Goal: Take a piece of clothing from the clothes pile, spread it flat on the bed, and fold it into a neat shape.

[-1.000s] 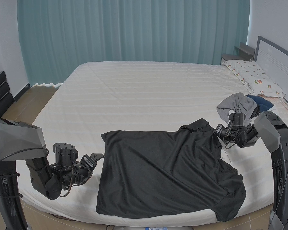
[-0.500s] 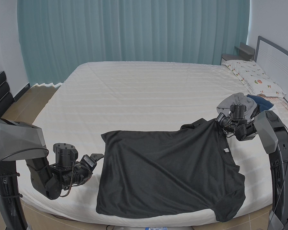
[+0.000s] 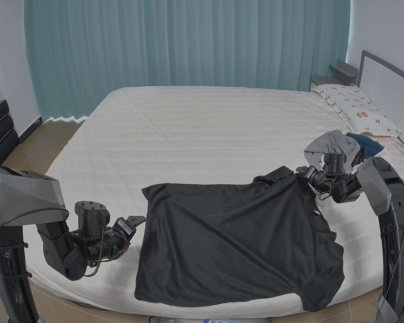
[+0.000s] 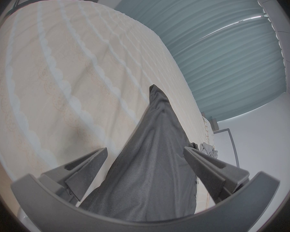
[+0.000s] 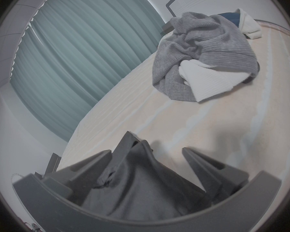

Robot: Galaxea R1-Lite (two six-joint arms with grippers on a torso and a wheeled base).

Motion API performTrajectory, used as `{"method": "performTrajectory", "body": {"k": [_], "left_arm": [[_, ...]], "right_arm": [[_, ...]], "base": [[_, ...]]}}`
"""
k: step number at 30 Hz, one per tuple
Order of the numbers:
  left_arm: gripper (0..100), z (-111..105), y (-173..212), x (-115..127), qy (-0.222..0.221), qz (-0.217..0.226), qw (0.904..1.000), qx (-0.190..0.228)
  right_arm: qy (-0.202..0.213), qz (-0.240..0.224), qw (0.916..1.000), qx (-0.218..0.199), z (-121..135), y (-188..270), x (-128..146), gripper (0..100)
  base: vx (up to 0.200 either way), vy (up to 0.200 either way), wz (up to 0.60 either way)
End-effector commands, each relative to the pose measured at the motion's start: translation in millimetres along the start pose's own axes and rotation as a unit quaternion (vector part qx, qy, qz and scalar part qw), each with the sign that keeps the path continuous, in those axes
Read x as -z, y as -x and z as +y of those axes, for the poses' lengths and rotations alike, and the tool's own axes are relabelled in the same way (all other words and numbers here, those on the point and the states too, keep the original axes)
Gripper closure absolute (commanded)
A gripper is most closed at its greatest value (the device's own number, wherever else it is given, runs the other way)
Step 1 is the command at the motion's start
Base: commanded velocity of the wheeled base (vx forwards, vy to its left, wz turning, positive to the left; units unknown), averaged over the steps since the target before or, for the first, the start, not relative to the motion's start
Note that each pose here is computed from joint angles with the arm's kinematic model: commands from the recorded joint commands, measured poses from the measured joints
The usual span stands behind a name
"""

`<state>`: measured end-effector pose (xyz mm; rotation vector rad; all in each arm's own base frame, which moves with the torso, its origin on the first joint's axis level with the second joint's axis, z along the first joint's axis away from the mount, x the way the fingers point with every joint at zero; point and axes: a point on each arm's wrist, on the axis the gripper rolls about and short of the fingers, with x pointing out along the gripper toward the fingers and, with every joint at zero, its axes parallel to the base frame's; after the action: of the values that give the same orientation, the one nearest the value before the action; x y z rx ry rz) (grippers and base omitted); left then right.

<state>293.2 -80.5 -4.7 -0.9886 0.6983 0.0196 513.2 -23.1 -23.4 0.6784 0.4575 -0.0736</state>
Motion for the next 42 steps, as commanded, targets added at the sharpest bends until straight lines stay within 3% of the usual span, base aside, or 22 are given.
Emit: {"method": "performTrajectory", "body": {"k": [1,7,8,14,18,25,36,42], "left_arm": [[0,0,0,0,0.001,0.001,1.0,-0.001],[0,0,0,0,0.0,-0.007,1.0,-0.004],[0,-1,0,2,-0.002,-0.008,0.9999,-0.006],[0,-1,0,5,-0.004,-0.005,1.0,-0.006],[0,0,7,12,-0.009,0.003,1.0,0.001],[0,0,13,23,-0.015,0.011,0.9997,0.013],[0,1,16,25,-0.009,0.014,0.9998,0.01],[0,0,17,29,-0.012,0.02,0.9997,0.011]], "right_arm": [[-0.007,0.0,1.0,-0.005,4,41,-17,0],[-0.019,0.008,0.9998,0.009,0,81,-11,0],[-0.02,0.012,0.9996,0.014,-3,106,0,0],[-0.071,0.004,0.9974,-0.007,1,169,21,0],[-0.113,0.031,0.9932,0.004,-6,210,51,0],[-0.204,0.033,0.9783,-0.008,-17,234,74,0],[-0.213,0.056,0.9754,-0.016,-27,245,93,0],[-0.214,0.074,0.9741,0.002,-34,240,102,0]], "base": [[0.0,0.0,0.0],[0.0,0.0,0.0],[0.0,0.0,0.0],[0.0,0.0,0.0],[-0.15,0.0,0.0],[-0.171,0.0,0.0],[0.0,0.0,0.0],[0.0,-0.2,0.0]]}}
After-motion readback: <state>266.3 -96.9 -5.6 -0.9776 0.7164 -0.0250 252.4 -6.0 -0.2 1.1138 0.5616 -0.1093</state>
